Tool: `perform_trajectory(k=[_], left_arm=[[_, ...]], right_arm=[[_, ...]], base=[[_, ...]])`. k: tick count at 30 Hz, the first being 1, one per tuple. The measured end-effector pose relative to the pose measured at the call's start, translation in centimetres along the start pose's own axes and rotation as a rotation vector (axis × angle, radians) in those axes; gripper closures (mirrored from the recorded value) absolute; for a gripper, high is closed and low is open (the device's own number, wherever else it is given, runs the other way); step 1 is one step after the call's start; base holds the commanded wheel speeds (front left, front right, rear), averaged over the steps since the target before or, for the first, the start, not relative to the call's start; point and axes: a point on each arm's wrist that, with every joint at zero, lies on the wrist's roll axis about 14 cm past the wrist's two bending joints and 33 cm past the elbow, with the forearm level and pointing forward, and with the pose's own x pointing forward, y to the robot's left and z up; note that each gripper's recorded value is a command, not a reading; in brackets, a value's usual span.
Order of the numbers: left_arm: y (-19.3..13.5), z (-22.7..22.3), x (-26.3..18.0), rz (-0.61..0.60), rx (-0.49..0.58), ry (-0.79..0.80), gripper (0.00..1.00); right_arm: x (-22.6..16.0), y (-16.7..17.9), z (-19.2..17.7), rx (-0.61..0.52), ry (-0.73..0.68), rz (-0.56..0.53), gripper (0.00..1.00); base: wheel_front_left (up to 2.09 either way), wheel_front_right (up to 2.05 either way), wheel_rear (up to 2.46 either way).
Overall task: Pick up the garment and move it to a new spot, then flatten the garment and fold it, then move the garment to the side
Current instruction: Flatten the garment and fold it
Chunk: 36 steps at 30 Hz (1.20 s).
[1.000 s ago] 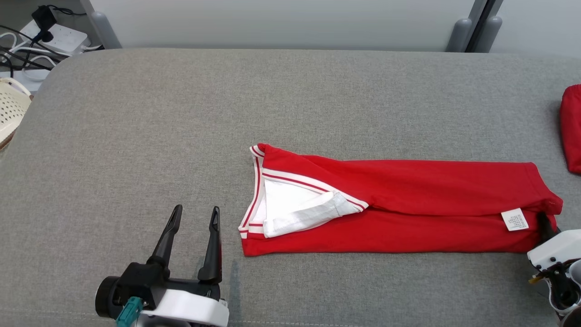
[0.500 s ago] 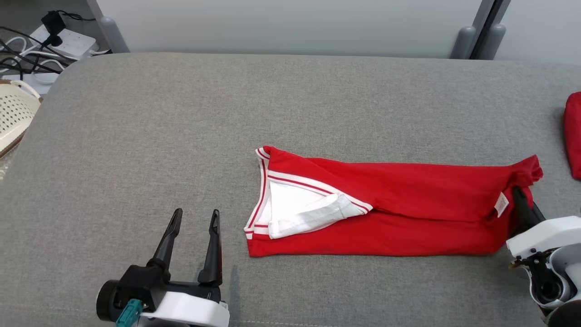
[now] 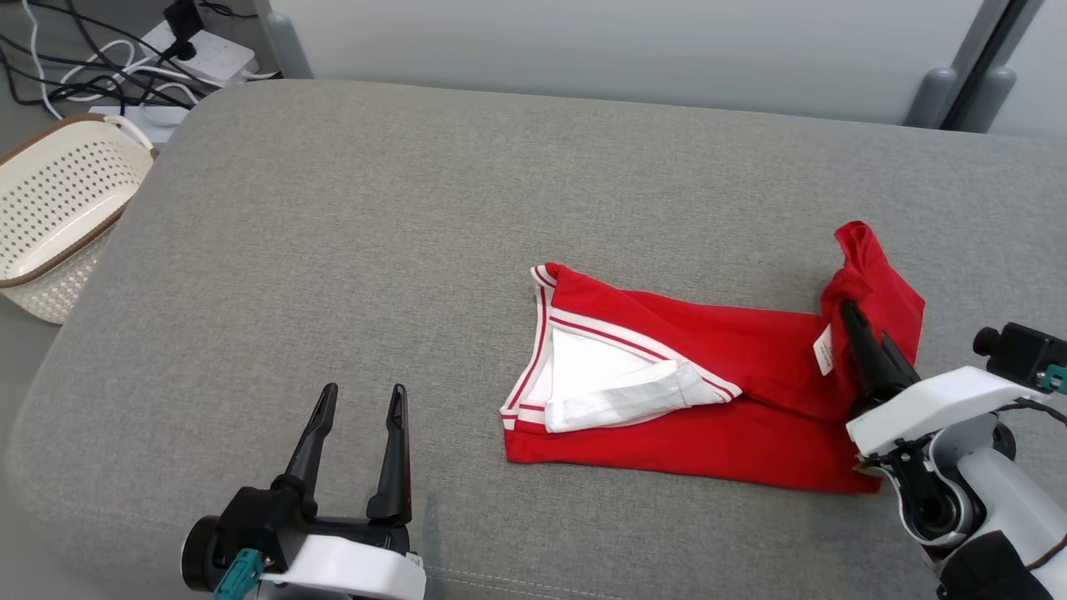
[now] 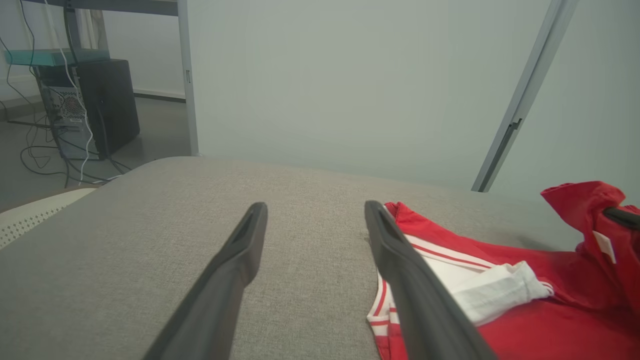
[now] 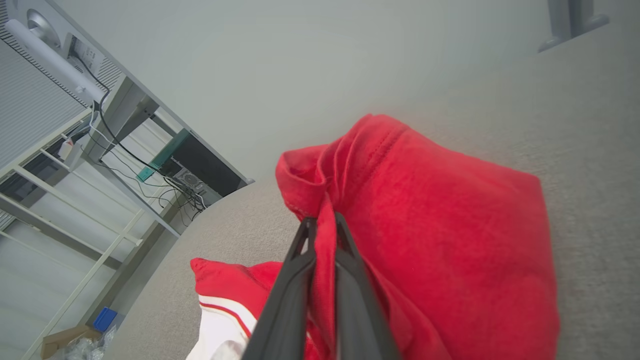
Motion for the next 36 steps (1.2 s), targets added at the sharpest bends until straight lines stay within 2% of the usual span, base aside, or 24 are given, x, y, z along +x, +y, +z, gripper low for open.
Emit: perform_trajectory(k=[9, 20, 25, 30, 31, 32, 33, 36], left_arm=[[2.4, 0.6, -1.3, 0.085, 0.005, -0.014, 0.00], [4.5, 0.7, -2.5, 0.164, 0.009, -0.009, 0.00], [5.0, 0.5, -2.8, 0.187, 0.006, -0.001, 0.00], [5.3, 0.4, -2.9, 0.203, 0.002, 0.003, 0.00], [5.3, 0.4, -3.0, 0.203, 0.001, 0.003, 0.00], [5.2, 0.4, -3.0, 0.204, -0.001, 0.003, 0.00], [5.2, 0.4, -3.0, 0.204, -0.002, 0.003, 0.00], [5.2, 0.5, -3.0, 0.201, -0.003, 0.001, 0.00]], right_arm=[[2.6, 6.5, -2.7, -0.004, 0.073, 0.178, 1.00], [3.6, 13.8, -7.9, 0.023, 0.200, 0.360, 1.00], [3.3, 15.4, -10.5, 0.039, 0.273, 0.394, 1.00], [2.8, 15.4, -12.6, 0.033, 0.343, 0.390, 1.00], [2.8, 15.3, -12.9, 0.034, 0.350, 0.384, 0.59], [2.7, 15.3, -13.2, 0.036, 0.357, 0.378, 0.05], [2.7, 15.2, -13.4, 0.036, 0.361, 0.374, 0.00], [2.4, 15.6, -13.8, 0.062, 0.372, 0.369, 0.00]], base=[[0.00, 0.00, 0.00], [0.00, 0.00, 0.00], [0.00, 0.00, 0.00], [0.00, 0.00, 0.00], [0.00, 0.00, 0.00], [0.00, 0.00, 0.00], [0.00, 0.00, 0.00], [0.00, 0.00, 0.00]])
